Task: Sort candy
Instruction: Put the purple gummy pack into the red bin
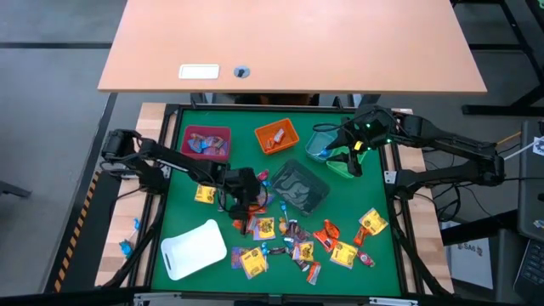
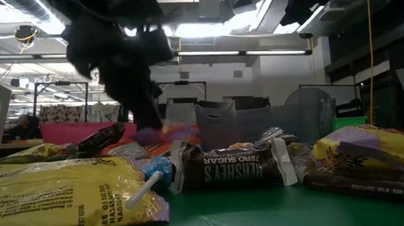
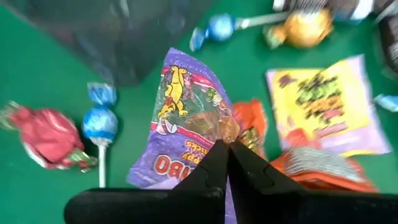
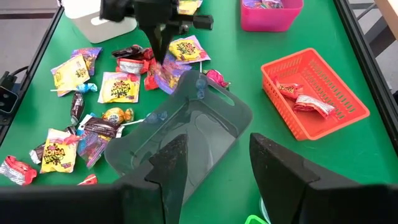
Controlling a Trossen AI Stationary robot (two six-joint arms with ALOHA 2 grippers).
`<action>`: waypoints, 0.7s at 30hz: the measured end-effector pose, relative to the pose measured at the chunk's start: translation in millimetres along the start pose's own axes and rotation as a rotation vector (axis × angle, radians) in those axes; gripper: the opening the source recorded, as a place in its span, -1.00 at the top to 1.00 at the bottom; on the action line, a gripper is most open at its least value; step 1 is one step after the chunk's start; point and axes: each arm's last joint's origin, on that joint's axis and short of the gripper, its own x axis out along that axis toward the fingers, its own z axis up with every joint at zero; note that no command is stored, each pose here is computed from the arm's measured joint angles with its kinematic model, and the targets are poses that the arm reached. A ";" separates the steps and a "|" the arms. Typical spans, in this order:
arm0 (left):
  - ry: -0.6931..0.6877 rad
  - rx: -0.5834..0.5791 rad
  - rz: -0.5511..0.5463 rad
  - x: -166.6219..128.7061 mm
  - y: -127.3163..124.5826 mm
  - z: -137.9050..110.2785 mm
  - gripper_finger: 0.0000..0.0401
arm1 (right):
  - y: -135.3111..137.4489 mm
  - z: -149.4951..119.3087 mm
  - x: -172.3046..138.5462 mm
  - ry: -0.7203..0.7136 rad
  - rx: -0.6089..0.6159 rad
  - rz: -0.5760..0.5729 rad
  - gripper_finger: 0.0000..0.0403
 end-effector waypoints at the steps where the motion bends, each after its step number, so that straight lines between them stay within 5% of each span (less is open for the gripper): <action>1: -0.019 -0.004 0.001 -5.0 0.3 2.4 1.00 | 0.0 0.0 0.0 0.000 -0.001 0.000 0.14; 10: -0.076 -0.072 0.044 -61.9 15.8 7.3 1.00 | 0.0 -0.1 0.0 0.000 -0.001 0.000 0.14; 21: -0.135 -0.194 0.274 -135.5 46.5 -8.1 1.00 | 0.1 -0.3 0.2 0.003 0.000 0.001 0.14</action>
